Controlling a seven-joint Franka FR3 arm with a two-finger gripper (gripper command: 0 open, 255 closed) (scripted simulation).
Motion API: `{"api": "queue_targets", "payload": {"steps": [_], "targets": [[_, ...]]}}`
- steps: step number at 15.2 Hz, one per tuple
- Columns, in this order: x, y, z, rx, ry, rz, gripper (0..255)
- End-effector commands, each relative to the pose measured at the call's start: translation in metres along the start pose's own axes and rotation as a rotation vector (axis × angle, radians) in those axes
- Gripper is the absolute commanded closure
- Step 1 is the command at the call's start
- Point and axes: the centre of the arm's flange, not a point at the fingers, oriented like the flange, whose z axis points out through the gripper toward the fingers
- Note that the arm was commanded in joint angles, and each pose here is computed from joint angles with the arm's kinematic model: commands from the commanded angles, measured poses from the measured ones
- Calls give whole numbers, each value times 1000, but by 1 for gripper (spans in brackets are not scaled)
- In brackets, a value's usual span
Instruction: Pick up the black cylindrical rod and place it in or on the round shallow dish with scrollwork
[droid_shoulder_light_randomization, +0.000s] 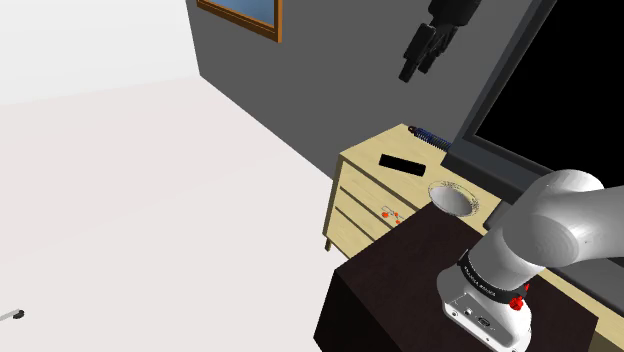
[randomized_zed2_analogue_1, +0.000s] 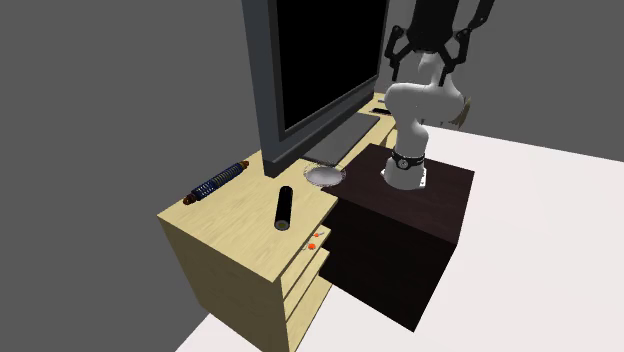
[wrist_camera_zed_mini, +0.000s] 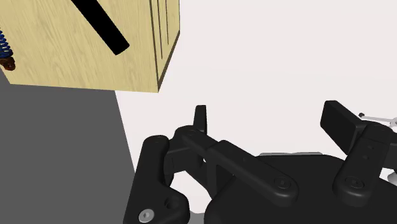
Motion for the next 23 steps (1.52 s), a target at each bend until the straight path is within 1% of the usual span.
{"api": "queue_targets", "payload": {"steps": [1, 23], "targets": [[0, 0, 0, 0, 0, 0, 0], [-25, 190, 219, 29, -93, -213, 0]]}}
